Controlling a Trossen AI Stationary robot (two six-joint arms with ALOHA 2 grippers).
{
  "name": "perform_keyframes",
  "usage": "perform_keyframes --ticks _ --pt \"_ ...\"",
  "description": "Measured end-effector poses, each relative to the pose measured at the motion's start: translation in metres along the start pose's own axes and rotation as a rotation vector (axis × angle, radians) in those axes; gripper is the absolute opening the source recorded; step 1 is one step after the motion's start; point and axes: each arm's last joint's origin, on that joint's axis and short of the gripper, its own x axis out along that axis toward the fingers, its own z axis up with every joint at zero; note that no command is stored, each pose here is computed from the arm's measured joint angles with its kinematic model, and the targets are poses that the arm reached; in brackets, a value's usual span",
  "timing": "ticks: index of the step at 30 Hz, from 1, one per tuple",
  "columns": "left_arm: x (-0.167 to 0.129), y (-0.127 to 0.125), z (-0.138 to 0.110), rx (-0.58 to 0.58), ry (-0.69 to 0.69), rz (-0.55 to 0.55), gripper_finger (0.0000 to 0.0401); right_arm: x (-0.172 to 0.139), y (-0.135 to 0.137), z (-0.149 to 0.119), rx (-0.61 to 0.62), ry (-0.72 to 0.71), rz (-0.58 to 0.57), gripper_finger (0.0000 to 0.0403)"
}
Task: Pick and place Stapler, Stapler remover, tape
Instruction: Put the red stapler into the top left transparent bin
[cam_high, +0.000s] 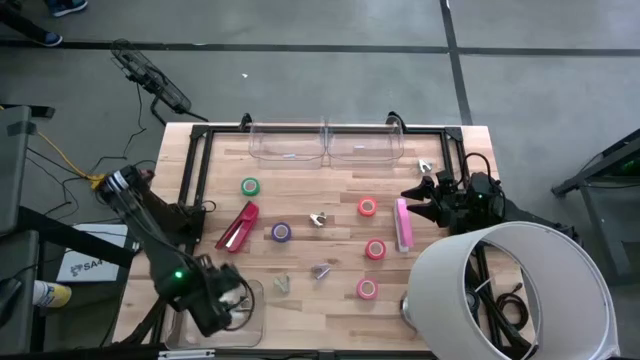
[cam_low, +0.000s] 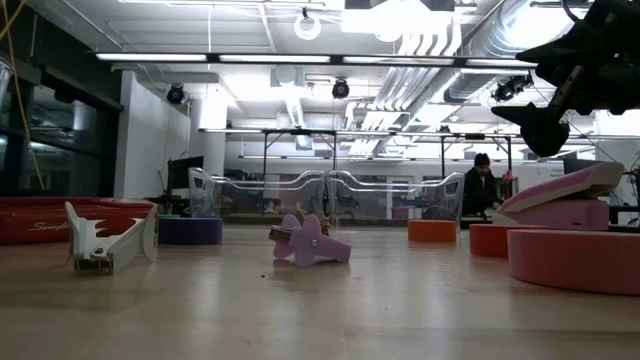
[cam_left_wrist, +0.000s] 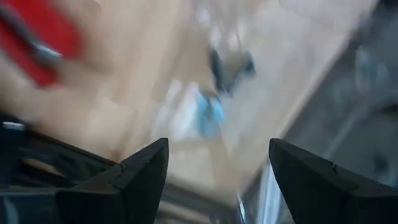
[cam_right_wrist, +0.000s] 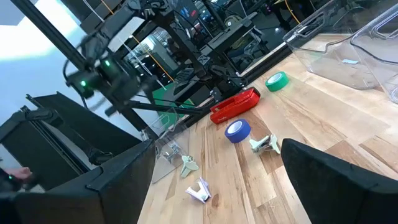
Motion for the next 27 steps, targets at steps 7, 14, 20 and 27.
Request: perform_keyframes --ticks 7,14,20,27 --pt "-0.021 0.023 0.023 -0.19 -0.143 0.187 0.0324 0.0 0.0 0.0 0.0 0.0 0.0 0.0339" --pt "0.01 0.056 0.078 -0.42 -0.087 0.332 0.0395 0.0 0.0 0.0 0.0 0.0 0.0 0.0339" --pt "0.026 0.095 0.117 -0.486 -0.057 0.428 0.0395 0.0 0.0 0.0 0.0 0.0 0.001 0.0339" --pt "0.042 0.128 0.14 -0.509 0.007 0.46 0.0395 0.0 0.0 0.0 0.0 0.0 0.0 0.0339"
